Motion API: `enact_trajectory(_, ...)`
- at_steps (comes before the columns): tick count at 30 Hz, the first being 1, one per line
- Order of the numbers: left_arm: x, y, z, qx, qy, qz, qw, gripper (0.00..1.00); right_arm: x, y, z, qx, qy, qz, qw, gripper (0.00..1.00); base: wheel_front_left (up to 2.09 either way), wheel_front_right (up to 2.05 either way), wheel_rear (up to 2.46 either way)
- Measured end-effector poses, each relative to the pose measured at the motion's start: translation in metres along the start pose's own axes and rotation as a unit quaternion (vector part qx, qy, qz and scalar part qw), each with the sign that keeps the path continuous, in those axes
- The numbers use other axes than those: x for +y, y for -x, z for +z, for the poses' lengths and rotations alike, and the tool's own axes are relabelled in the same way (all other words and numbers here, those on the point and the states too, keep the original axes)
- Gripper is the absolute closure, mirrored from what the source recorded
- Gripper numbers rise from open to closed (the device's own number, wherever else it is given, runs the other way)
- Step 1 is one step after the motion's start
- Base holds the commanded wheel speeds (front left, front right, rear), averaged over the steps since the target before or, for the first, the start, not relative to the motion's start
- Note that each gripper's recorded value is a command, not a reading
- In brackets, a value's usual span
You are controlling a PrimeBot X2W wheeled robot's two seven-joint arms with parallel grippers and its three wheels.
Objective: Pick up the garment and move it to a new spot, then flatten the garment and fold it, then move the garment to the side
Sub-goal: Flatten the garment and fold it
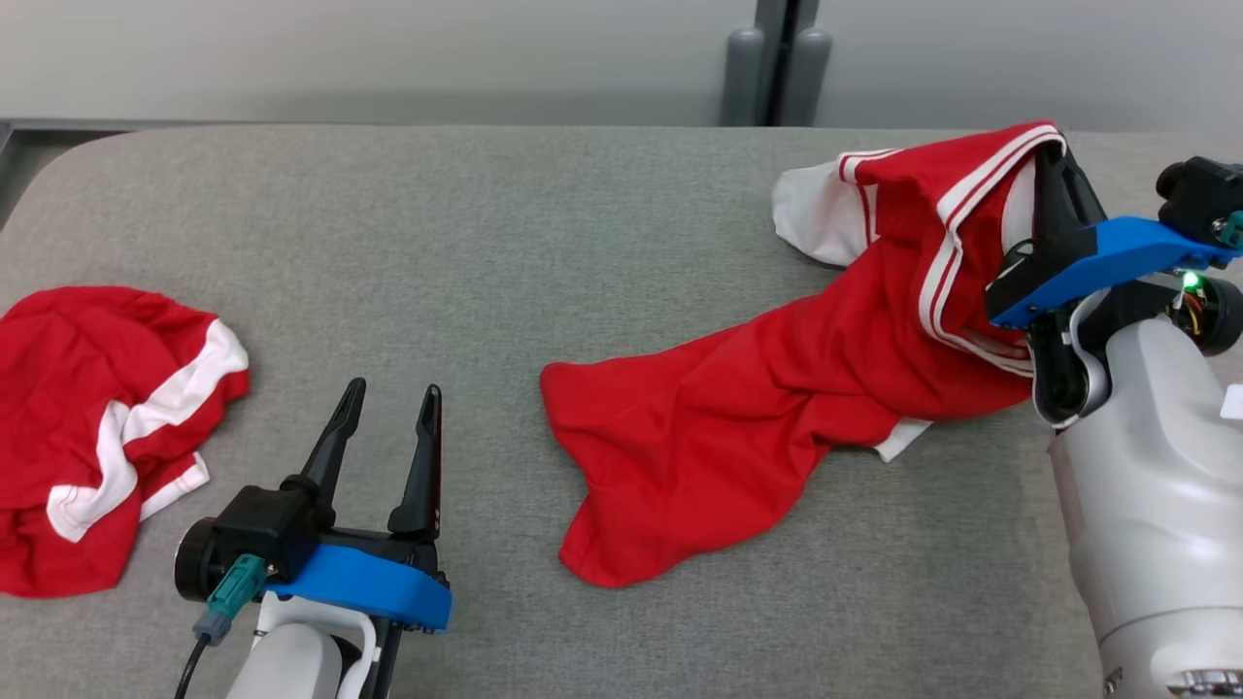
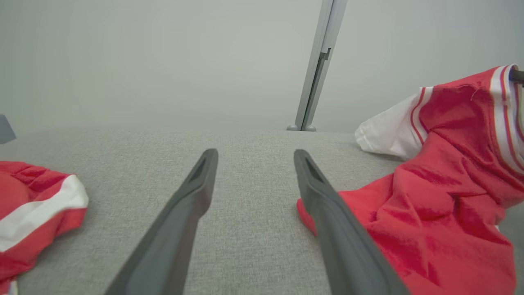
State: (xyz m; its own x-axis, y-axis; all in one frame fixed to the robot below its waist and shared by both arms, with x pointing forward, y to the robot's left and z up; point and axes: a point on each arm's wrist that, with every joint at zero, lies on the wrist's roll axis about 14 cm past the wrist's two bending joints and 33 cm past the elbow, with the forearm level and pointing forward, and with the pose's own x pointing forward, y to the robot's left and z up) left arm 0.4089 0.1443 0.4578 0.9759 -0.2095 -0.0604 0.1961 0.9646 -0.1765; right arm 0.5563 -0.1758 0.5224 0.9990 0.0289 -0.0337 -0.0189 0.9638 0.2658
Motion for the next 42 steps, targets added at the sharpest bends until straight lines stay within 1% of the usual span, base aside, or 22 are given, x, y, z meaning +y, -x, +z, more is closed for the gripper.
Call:
enact_trajectory(1, 0.003, 0.001, -0.002, 0.003, 0.000, 0.004, 1.000, 0.00, 0.003, -0.004, -0.002, 0.001, -0.004, 0.001, 1.000, 0.55, 0.00, 0.00, 0.00)
enact_trajectory(2, 0.005, 0.002, -0.003, 0.005, -0.001, 0.007, 1.000, 0.00, 0.006, -0.007, -0.007, 0.008, -0.004, 0.005, 1.000, 0.00, 0.00, 0.00, 0.00)
enact_trajectory(6, 0.010, 0.005, -0.002, 0.005, -0.003, 0.013, 1.000, 0.00, 0.013, -0.006, -0.036, 0.071, -0.001, 0.010, 0.997, 0.00, 0.00, 0.00, 0.00)
enact_trajectory(10, 0.007, 0.006, 0.005, -0.005, -0.005, 0.010, 1.000, 0.00, 0.004, 0.006, -0.051, 0.125, 0.041, 0.010, 0.991, 0.00, 0.00, 0.00, 0.00)
enact_trajectory(13, 0.002, 0.009, 0.009, -0.011, -0.005, 0.005, 1.000, 0.00, -0.003, 0.017, -0.040, 0.116, 0.072, 0.012, 0.991, 0.00, 0.00, 0.00, 0.00)
enact_trajectory(17, -0.003, 0.013, 0.013, -0.017, -0.003, 0.001, 1.000, 0.00, -0.009, 0.034, -0.033, 0.099, 0.083, 0.012, 0.992, 0.00, 0.00, 0.00, 0.00)
enact_trajectory(19, -0.006, 0.014, 0.015, -0.019, -0.001, -0.003, 1.000, 0.00, -0.014, 0.044, -0.033, 0.096, 0.077, 0.008, 0.992, 0.00, 0.00, 0.00, 0.00)
enact_trajectory(22, -0.011, 0.012, 0.018, -0.024, -0.001, -0.009, 1.000, 0.00, -0.033, 0.060, -0.040, 0.102, 0.072, -0.009, 0.992, 0.00, 0.00, 0.00, 0.00)
enact_trajectory(25, -0.011, 0.010, 0.017, -0.024, -0.001, -0.011, 1.000, 0.00, -0.049, 0.075, -0.058, 0.129, 0.056, -0.027, 0.990, 0.00, 0.00, 0.00, 0.00)
enact_trajectory(29, -0.010, 0.008, 0.014, -0.020, 0.001, -0.009, 1.000, 0.00, -0.056, 0.085, -0.082, 0.166, 0.037, -0.037, 0.985, 0.00, 0.00, 0.00, 0.00)
enact_trajectory(35, -0.002, 0.006, 0.010, -0.014, 0.000, 0.000, 1.000, 0.00, -0.054, 0.084, -0.104, 0.197, 0.006, -0.043, 0.980, 0.00, 0.00, 0.00, 0.00)
enact_trajectory(38, 0.002, 0.006, 0.009, -0.012, -0.001, 0.005, 1.000, 0.00, -0.047, 0.081, -0.112, 0.204, -0.022, -0.044, 0.978, 0.00, 0.00, 0.00, 0.00)
enact_trajectory(42, 0.009, 0.008, 0.006, -0.008, -0.002, 0.014, 1.000, 0.00, -0.046, 0.069, -0.108, 0.193, -0.034, -0.045, 0.980, 0.00, 0.00, 0.00, 0.00)
